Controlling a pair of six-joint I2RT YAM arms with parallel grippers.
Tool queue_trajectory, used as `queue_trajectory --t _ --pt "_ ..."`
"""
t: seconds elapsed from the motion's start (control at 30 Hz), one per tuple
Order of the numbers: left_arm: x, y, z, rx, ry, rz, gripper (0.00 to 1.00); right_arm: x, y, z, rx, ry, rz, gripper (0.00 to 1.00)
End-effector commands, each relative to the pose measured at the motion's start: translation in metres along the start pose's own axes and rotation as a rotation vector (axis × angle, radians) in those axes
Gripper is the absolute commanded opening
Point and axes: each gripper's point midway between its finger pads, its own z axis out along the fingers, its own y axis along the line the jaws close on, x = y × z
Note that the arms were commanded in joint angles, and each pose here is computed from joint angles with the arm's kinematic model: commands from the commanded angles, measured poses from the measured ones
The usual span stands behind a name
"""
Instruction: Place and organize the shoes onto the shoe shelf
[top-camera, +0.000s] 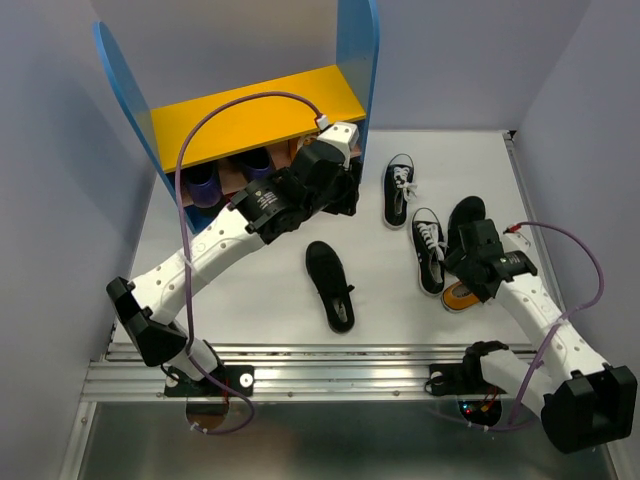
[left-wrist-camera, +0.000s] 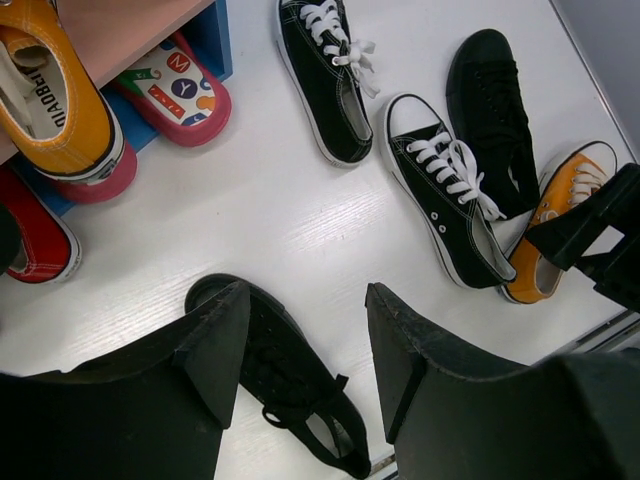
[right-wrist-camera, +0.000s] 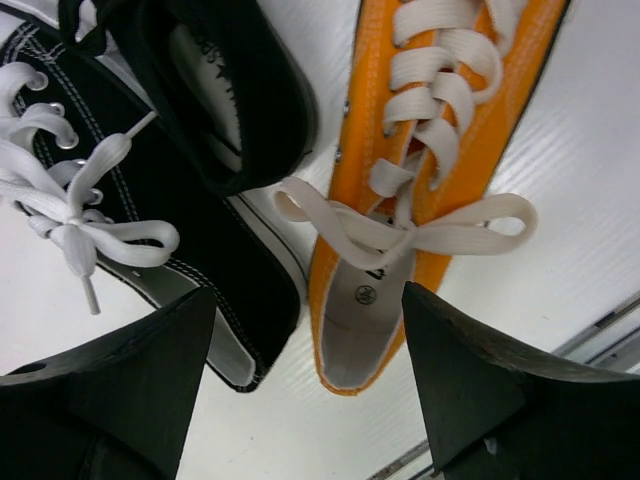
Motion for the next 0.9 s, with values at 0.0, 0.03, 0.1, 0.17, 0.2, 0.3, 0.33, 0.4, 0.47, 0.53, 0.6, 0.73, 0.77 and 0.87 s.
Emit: queue_trajectory --t 0.0,0.03,0.1,0.17,0.2,0.3,0.33,0.4,0.47,0.53,0.6,0.73,0.77,0.87 --pt "-0.003 -0.001 -0.004 0.024 -0.029 -0.018 0.61 0.000 0.018 0.008 -0.071 0.002 -0.011 0.76" --pt "-0.002 -0.001 -0.004 0.025 -0.027 -0.021 0.61 0.002 0.019 0.011 -0.069 0.011 -0.018 0.73" --pt "0.003 0.000 -0.002 0.025 -0.019 -0.020 0.61 0.005 0.022 0.014 -0.082 0.017 -0.018 0.68" --pt "0.004 0.000 -0.002 0.027 -0.018 -0.025 0.61 0.010 0.022 0.019 -0.078 0.033 -0.017 0.64" --pt "0.006 0.000 -0.001 0.025 -0.013 -0.023 0.61 0.012 0.022 0.021 -0.075 0.039 -0.015 0.63" --pt "0.010 0.003 -0.001 0.013 -0.005 -0.021 0.61 0.020 0.018 0.026 -0.059 0.055 0.002 0.62" --pt "0.010 0.003 -0.001 0.014 -0.006 -0.023 0.61 0.020 0.018 0.026 -0.061 0.055 0.002 0.60" --pt "0.013 0.005 0.000 0.008 0.000 -0.025 0.61 0.025 0.016 0.030 -0.059 0.064 0.023 0.56" --pt "0.014 0.005 -0.001 0.008 0.000 -0.026 0.61 0.031 0.013 0.034 -0.051 0.072 0.034 0.48" --pt "0.018 0.006 0.000 0.009 0.010 -0.017 0.61 0.036 0.007 0.040 -0.035 0.075 0.051 0.39" --pt "0.020 0.007 0.000 0.007 0.015 -0.016 0.61 0.035 0.004 0.042 -0.024 0.057 0.066 0.28" --pt "0.020 0.009 -0.004 0.007 0.011 -0.018 0.61 0.024 0.010 0.028 -0.072 0.034 0.091 0.01" --pt "0.020 0.009 -0.006 0.004 0.014 -0.016 0.61 0.017 0.011 0.017 -0.108 0.011 0.099 0.01" --pt "0.013 0.013 -0.015 -0.009 -0.012 -0.026 0.61 -0.014 0.016 -0.010 -0.156 -0.082 0.112 0.01"
